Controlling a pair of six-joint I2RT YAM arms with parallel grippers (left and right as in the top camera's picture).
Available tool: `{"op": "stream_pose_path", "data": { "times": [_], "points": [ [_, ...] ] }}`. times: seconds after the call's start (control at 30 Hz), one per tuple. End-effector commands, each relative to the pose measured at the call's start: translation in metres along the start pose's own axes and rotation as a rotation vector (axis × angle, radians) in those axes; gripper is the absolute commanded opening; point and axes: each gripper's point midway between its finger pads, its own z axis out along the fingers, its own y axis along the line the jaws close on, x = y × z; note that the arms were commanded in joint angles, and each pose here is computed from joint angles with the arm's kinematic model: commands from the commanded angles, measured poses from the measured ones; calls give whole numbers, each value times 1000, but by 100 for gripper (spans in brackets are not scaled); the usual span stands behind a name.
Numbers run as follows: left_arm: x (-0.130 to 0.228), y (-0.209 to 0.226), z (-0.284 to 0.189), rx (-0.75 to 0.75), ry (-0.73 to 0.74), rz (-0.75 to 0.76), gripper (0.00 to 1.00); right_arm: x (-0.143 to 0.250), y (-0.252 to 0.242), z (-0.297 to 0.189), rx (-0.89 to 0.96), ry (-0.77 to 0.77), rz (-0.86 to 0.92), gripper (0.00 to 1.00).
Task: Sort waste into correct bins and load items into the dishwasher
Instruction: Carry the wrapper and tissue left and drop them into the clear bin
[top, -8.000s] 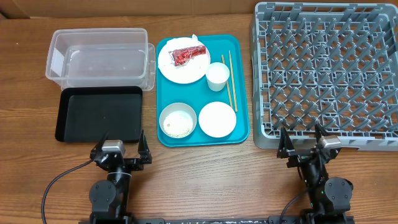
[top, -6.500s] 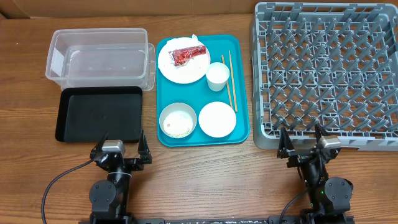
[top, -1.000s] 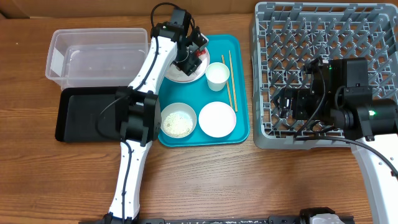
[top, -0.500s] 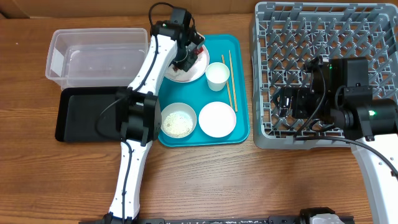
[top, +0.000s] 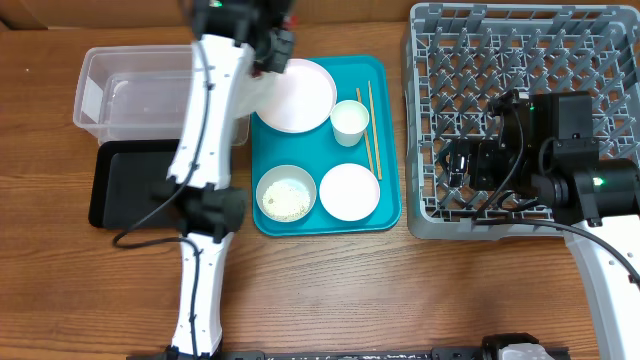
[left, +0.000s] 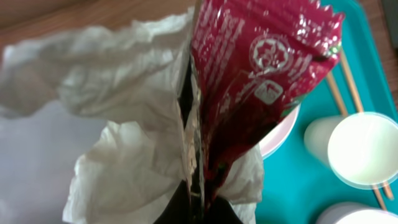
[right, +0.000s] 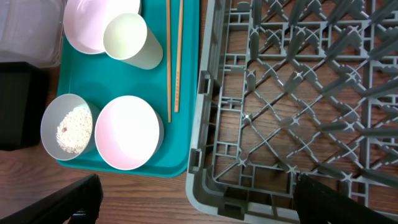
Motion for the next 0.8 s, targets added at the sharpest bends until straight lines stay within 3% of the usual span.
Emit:
{"op": "stream_pose_path", "data": {
  "times": [0.0,0.23,0.33,0.43,0.5,0.63,0.77],
  "points": [
    [15,51,-22,-90,21,-246,4,-8,5,-6,-16,-27,-11,100],
    [43,127,-1,-181,94,-580,4,-7,5,-6,-16,-26,-11,100],
    [52,152,10,-212,101,-775,4,-8,5,-6,-16,-27,-11,100],
    [61,177,19,-268,78,-1067,4,-7,5,-6,-16,-26,-11,100],
    [71,189,22,-329,66,-1298,4,-7,5,-6,-15,-26,-6,100],
    [88,202,32,-433,46,-1610,6,-7,7,-6,-23,-24,1,100],
    [93,207,52,-478,18,-1741,12,-7,7,-6,-23,-24,1,100]
  ]
}}
